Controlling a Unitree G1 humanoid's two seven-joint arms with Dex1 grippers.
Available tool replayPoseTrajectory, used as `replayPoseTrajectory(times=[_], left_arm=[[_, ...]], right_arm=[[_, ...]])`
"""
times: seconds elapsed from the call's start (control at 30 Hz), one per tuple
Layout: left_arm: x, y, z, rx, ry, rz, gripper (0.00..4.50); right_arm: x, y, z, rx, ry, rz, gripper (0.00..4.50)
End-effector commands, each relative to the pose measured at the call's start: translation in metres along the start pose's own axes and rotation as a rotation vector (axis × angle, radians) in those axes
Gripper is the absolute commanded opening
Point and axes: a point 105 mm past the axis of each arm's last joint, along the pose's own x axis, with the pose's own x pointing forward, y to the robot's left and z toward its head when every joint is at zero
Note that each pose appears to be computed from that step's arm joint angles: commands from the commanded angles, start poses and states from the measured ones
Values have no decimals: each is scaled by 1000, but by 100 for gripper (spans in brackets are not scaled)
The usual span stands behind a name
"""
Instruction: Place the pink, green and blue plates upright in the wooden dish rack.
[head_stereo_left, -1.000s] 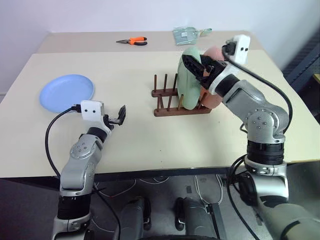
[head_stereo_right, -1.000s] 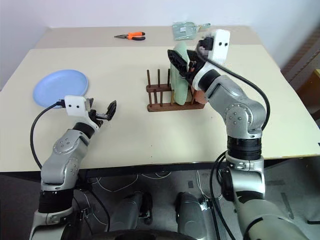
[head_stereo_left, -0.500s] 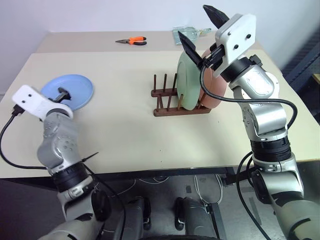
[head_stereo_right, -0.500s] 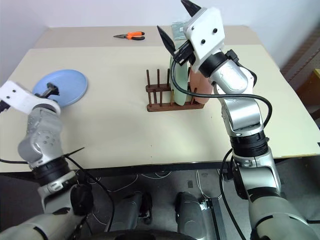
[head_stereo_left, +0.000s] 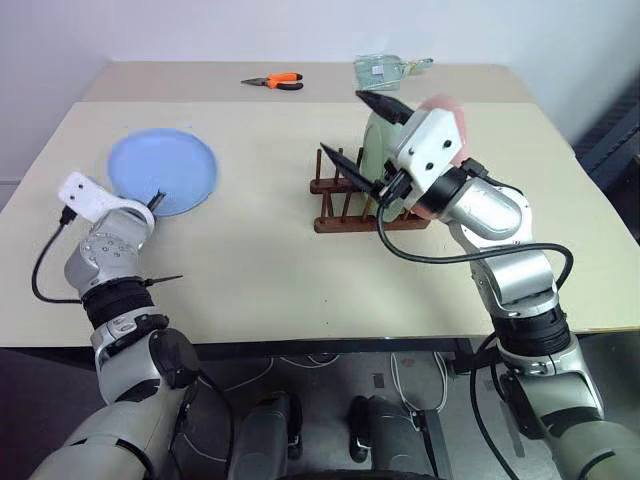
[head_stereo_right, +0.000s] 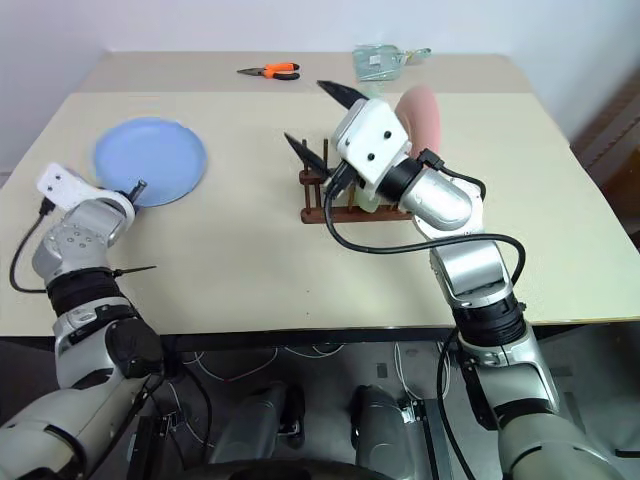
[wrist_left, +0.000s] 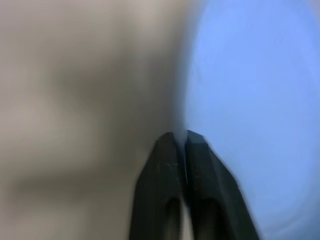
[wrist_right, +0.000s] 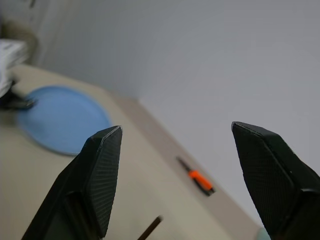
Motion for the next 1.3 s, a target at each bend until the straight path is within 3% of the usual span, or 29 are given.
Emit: replayPoseTrajectory(times=[0.03,0.23,0.4,0.53,0.63,0.83,0.87,0.97,1.03,1.13,1.23,1.3], left_arm=[[-38,-54,5,81,-94,-263,0],[-121,-109,-5,85,-115,-525,0],[-146,-118,-8,56,-81,-558,0],[-158,-121,-13,82,-53,-600,0],[-160,-123,-13,59,-34,-618,0],[-169,-126,-18,90,-25,-698,0],[-170,-126,-17,67,-29,-717,0],[-167,-124,2,-117,-63,-730,102],[-164,-118,25,-237,-128,-718,202],[-144,-87,65,-245,-288,-586,348],[-121,-52,84,30,-410,-400,348],[-110,-43,68,287,-404,-364,348]], right_arm=[[1,17,9,-56,-9,106,448],[18,49,-4,-227,21,242,448],[29,59,-15,-324,20,299,448],[42,50,-24,-403,40,269,448],[45,45,-29,-449,47,252,330],[43,40,-31,-489,49,227,23],[42,39,-31,-495,47,222,5],[41,39,-30,-514,36,218,0],[41,40,-27,-522,21,225,0],[41,42,-17,-518,-39,230,0],[42,39,8,-446,-152,210,0],[42,28,32,-274,-244,163,0]])
